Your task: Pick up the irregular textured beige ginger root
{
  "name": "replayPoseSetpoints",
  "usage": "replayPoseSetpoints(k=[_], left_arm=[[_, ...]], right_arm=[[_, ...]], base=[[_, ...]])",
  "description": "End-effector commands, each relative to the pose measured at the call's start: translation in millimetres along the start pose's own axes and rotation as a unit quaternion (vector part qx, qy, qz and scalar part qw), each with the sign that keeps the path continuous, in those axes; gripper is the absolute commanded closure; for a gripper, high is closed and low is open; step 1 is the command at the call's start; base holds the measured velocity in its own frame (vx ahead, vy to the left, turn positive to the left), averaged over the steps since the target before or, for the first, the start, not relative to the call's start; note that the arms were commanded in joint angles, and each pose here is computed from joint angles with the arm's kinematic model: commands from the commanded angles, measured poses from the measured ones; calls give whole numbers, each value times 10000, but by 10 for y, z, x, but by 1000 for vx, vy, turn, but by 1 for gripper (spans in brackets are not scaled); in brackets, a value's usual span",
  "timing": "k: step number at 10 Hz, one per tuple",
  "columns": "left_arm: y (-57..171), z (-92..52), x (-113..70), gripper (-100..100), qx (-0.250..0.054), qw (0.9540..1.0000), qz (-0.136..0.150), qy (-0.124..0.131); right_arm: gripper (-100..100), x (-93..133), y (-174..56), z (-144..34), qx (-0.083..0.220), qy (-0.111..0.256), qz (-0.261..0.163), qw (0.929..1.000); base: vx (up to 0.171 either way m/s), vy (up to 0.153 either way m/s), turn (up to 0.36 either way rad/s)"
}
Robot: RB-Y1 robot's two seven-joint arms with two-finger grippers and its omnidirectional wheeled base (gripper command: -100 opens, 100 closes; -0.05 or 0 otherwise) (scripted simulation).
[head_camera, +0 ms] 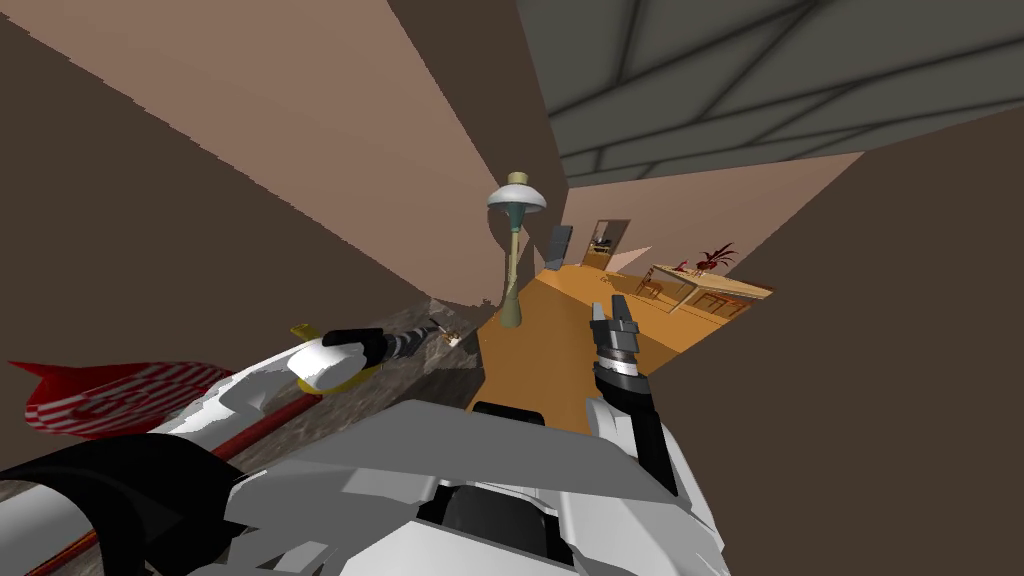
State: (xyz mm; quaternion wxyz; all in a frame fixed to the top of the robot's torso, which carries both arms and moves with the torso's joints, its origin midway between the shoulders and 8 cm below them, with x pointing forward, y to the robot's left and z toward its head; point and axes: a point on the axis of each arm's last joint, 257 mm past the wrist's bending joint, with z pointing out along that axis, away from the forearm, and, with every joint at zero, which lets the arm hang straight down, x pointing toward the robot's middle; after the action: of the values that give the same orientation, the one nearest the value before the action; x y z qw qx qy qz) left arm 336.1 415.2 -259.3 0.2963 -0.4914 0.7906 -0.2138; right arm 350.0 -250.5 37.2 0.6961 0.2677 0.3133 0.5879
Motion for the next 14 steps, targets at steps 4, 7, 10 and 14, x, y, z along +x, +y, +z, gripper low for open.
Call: replayPoseSetpoints(k=[4, 7, 10, 14], left_arm=[[375, -20, 211, -100, -628, 9971, -162, 398], [697, -91, 421, -100, -1182, 9895, -295, 783], [915, -173, 573, -100, -1577, 9810, -367, 1066], [1049, -127, 603, -100, -1642, 9795, -448, 1075]], right_arm=[[0, 0, 0, 0, 0, 0, 0, 10000], [0, 0, 0, 0, 0, 0, 0, 10000], [0, 0, 0, 0, 0, 0, 0, 10000], [0, 0, 1, 1, -1, 0, 0, 10000]], base=[[129, 5, -23], [147, 9, -34], [139, -2, -30], [52, -9, -40]])
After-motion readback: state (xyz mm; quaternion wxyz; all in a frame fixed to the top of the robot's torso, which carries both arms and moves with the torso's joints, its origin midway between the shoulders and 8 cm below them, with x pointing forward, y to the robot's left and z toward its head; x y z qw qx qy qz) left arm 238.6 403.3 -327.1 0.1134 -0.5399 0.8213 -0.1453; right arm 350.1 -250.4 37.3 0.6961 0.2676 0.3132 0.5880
